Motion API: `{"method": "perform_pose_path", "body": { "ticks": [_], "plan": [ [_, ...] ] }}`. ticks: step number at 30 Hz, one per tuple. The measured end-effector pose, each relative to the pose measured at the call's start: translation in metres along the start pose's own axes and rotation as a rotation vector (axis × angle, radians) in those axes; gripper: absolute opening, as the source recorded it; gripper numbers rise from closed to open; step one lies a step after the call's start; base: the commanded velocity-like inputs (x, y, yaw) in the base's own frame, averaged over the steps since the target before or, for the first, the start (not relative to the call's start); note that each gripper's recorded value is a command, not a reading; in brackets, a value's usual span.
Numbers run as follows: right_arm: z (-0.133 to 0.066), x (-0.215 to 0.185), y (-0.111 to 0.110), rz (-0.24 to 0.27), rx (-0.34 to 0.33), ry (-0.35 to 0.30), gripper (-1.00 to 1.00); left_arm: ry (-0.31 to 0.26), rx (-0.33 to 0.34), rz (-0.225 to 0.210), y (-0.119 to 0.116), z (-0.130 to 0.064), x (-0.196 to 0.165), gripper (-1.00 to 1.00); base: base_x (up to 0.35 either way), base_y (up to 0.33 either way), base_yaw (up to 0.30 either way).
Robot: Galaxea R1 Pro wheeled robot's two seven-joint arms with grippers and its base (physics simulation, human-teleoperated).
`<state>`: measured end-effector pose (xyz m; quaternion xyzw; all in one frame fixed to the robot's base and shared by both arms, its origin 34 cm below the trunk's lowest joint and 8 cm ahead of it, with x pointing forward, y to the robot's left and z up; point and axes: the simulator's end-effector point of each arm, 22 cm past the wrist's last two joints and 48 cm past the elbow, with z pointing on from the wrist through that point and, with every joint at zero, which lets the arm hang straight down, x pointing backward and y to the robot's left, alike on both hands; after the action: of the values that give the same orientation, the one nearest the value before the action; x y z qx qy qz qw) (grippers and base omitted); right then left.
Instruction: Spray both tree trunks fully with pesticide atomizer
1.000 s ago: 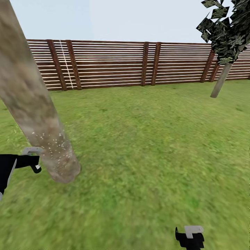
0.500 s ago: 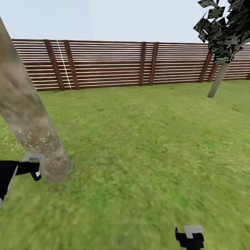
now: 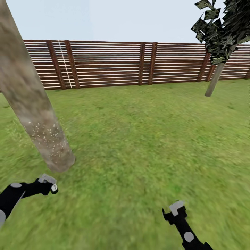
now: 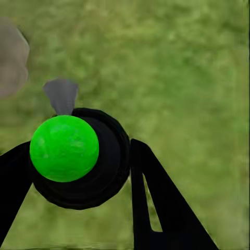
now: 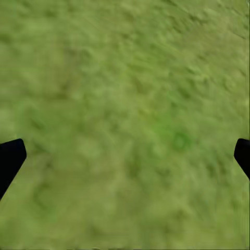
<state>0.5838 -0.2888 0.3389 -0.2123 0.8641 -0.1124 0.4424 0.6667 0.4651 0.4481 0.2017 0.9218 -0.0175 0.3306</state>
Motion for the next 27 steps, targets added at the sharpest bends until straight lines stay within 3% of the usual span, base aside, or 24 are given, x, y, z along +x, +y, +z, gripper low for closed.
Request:
{"method": "perform_pose_path", "body": {
  "ticks": [2,4,6,8,13,16,23,24,25,27],
  "plan": [
    [0.000,-0.018,0.045,-0.064,-0.237,-0.030,1.00,0.063,0.132,0.111,-0.039,0.006,0.010,-1.00,-0.336,0.000,0.000],
    [-0.004,-0.043,0.074,-0.099,-0.425,-0.072,1.00,0.121,0.248,0.216,-0.089,0.019,0.016,-1.00,-0.243,0.000,0.000],
    [-0.008,-0.078,0.089,-0.136,-0.592,-0.111,1.00,0.185,0.346,0.348,-0.144,0.033,0.025,-1.00,-0.057,0.000,0.000],
    [-0.011,-0.100,0.092,-0.157,-0.674,-0.119,1.00,0.204,0.393,0.420,-0.175,0.041,0.026,-1.00,-0.010,0.000,0.000],
    [-0.016,-0.120,0.113,-0.175,-0.712,-0.154,1.00,0.217,0.433,0.451,-0.201,0.043,0.037,-1.00,0.000,0.000,0.000],
    [-0.017,-0.136,0.122,-0.189,-0.712,-0.197,1.00,0.199,0.443,0.439,-0.214,0.047,0.038,-1.00,0.000,0.000,0.000],
    [-0.029,-0.164,0.152,-0.216,-0.778,-0.249,1.00,0.161,0.511,0.463,-0.248,0.050,0.030,-1.00,0.000,0.000,0.000],
    [-0.069,-0.207,0.196,-0.355,-0.955,-0.357,1.00,0.129,0.578,0.483,-0.268,0.046,0.025,-1.00,0.000,0.000,0.000],
    [-0.079,-0.230,0.215,-0.348,-0.979,-0.403,-1.00,0.126,0.596,0.489,-0.273,0.044,0.024,-1.00,0.000,0.000,0.000],
    [-0.077,-0.226,0.210,-0.356,-0.974,-0.396,-1.00,0.113,0.624,0.491,-0.289,0.045,0.019,-1.00,0.000,0.000,0.000]
  ]
}}
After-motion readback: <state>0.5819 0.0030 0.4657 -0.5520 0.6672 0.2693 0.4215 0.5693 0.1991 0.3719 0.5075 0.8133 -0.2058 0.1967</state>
